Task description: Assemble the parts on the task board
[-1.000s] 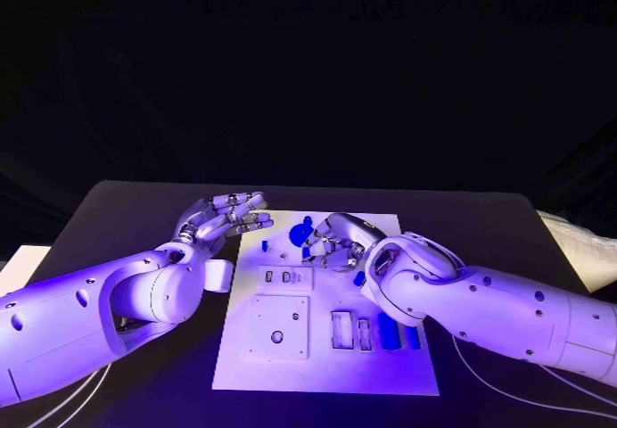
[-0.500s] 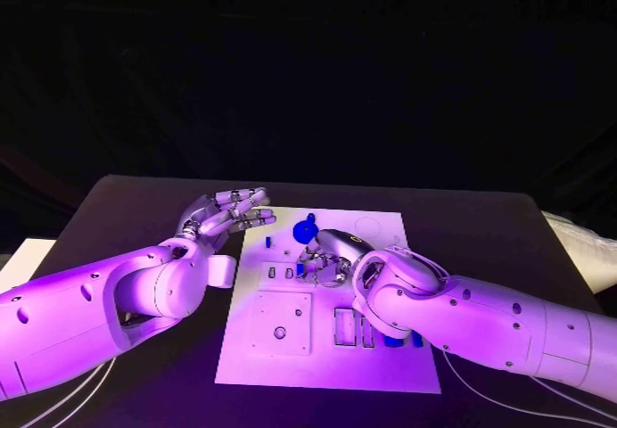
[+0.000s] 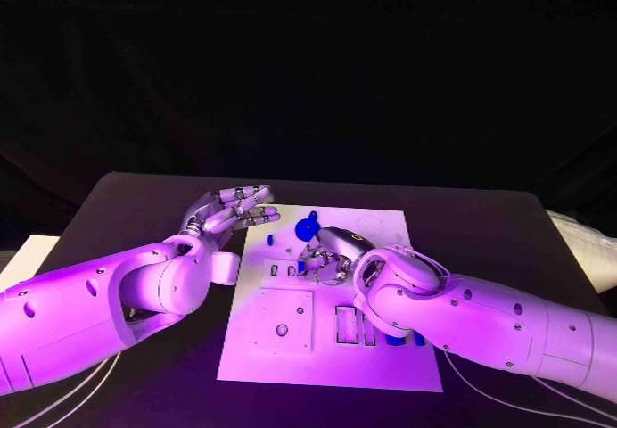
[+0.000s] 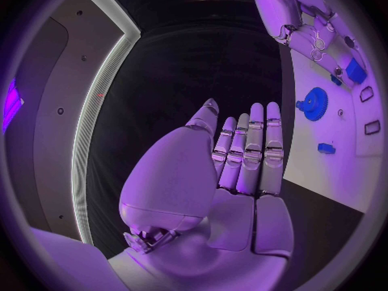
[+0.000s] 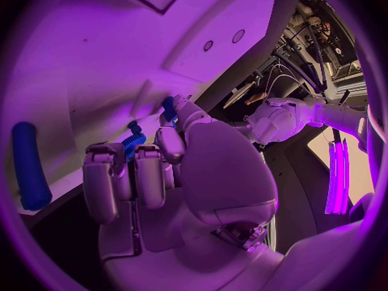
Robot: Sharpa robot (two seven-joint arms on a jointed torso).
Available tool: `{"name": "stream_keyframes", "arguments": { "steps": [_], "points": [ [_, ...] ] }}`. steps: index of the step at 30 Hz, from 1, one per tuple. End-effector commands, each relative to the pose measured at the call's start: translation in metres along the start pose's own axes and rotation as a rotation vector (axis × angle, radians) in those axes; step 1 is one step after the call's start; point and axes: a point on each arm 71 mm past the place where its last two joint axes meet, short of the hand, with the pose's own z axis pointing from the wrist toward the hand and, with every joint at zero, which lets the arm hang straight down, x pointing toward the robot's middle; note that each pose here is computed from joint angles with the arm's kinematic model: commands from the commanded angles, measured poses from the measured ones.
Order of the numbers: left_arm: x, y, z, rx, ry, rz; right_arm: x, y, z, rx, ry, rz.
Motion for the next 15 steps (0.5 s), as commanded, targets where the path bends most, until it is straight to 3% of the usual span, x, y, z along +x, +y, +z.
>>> {"name": "stream_keyframes", "arguments": {
  "steps": [1, 15],
  "points": [
    [0.0036, -0.0012, 0.0002, 0.011, 0.023, -0.015, 0.0057, -0.0038, -0.0005, 0.024, 0.041, -0.034],
    [0.0043, -0.0008, 0.0004, 0.009, 0.026, -0.016, 0.0086, -0.0079, 0.0024, 0.028, 0.044, -0.050]
  ]
}}
